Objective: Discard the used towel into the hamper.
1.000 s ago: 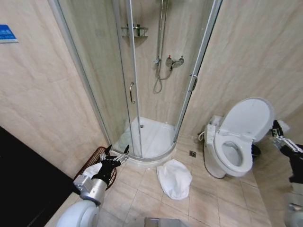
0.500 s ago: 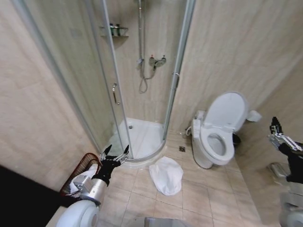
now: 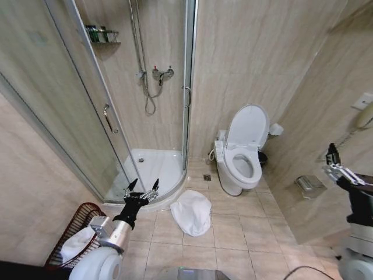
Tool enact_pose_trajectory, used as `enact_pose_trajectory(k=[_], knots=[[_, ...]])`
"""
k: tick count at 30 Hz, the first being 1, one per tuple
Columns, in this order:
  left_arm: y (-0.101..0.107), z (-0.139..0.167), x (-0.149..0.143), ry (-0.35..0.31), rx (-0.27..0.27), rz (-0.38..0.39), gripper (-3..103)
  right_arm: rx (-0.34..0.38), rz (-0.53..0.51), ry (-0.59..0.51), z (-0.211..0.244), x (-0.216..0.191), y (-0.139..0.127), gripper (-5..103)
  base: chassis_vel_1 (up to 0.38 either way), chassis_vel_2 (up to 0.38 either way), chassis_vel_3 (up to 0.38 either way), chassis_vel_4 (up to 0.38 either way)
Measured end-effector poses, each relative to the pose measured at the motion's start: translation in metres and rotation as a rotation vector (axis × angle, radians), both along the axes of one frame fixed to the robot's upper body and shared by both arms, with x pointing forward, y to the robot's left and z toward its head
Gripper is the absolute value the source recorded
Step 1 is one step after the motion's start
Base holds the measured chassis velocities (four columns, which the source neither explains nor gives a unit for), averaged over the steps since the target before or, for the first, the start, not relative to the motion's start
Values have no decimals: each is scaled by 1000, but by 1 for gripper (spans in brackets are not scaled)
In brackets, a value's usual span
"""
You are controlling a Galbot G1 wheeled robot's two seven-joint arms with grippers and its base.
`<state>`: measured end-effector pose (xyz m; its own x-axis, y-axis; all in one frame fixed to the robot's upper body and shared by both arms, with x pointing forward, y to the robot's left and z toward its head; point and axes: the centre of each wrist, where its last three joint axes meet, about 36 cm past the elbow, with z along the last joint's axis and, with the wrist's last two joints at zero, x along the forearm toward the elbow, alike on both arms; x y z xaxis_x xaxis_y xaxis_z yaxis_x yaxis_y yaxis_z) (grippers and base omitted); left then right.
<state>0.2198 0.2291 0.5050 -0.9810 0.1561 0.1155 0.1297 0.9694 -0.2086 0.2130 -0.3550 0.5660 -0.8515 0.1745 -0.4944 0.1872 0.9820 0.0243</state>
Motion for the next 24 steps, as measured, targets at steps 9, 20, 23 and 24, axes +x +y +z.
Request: enact_pose_trajectory(k=[9, 20, 23, 24], knots=[[0, 0, 0, 0, 0, 0, 99, -32, 7, -47, 2, 5, 1, 100, 0, 0, 0, 0], [0, 0, 0, 0, 0, 0, 99, -85, 124, 1, -13, 24, 3, 100, 0, 0, 0, 0], [0, 0, 0, 0, 0, 0, 99, -84, 132, -7, -15, 30, 3, 100, 0, 0, 0, 0], [0, 0, 0, 0, 0, 0, 99, -77, 132, -12, -15, 32, 4, 100, 0, 0, 0, 0]])
